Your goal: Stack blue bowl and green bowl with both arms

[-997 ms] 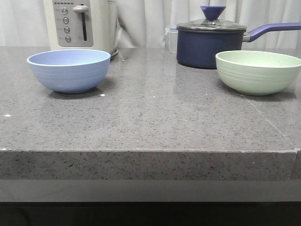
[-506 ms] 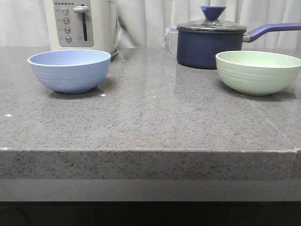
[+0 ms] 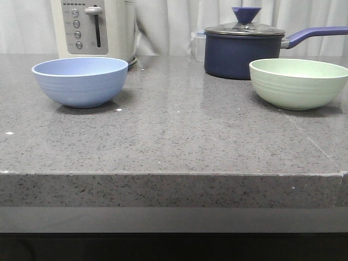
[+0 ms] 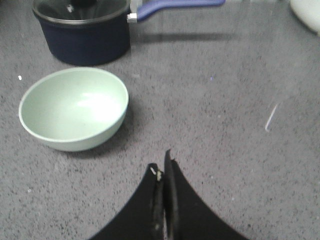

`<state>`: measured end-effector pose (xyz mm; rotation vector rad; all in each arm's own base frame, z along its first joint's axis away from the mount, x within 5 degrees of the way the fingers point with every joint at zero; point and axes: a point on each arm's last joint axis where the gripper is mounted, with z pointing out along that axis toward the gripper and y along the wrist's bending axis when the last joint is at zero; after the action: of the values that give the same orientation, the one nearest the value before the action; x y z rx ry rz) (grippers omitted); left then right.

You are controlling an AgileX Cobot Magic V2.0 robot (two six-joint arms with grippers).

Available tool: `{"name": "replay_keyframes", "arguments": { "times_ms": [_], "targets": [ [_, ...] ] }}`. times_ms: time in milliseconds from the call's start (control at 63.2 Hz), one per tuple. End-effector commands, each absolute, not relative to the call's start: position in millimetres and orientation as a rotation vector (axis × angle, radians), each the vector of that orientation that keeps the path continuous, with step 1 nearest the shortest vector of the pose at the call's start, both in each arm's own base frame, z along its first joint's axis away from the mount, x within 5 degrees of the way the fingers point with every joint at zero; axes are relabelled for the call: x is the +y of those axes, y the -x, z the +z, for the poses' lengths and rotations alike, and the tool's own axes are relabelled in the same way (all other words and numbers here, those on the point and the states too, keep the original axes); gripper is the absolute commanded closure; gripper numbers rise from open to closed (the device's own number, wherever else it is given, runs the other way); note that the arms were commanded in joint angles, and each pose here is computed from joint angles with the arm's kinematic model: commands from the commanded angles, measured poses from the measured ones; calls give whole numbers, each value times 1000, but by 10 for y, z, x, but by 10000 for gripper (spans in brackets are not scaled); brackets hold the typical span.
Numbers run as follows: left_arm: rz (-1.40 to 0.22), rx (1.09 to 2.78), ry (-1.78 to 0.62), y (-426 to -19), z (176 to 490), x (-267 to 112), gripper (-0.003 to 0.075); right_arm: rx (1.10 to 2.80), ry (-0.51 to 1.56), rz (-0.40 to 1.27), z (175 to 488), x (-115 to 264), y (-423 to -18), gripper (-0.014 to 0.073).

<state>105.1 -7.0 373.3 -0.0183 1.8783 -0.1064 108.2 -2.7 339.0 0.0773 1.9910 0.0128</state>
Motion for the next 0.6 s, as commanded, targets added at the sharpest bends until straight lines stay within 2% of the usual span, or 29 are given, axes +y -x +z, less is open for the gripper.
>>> {"name": "replay_keyframes", "arguments": {
  "times_ms": [0,237,301,348,396,522,586],
  "targets": [
    [-122,1841,17,-1153,3835,-88,740,1939,-64,-9,3499,-38,-1161,651],
    [-89,1943,2,-1306,3723,-89,739,2046,-68,-13,3393,-41,-1223,640],
    [-81,1950,-1,-1325,3713,-86,733,2062,-69,-13,3379,-42,-1224,606],
    [-81,1948,-1,-1325,3715,-86,708,2071,-70,-13,3373,-42,-1219,549],
    [-81,1946,-1,-1326,3717,-86,655,2074,-70,-14,3370,-42,-1217,487],
    [-81,1944,-1,-1326,3718,-86,426,2074,-70,-14,3370,-42,-1217,246],
    [-81,1944,-1,-1326,3718,-86,339,2073,-70,-14,3370,-42,-1218,155]
  ]
}}
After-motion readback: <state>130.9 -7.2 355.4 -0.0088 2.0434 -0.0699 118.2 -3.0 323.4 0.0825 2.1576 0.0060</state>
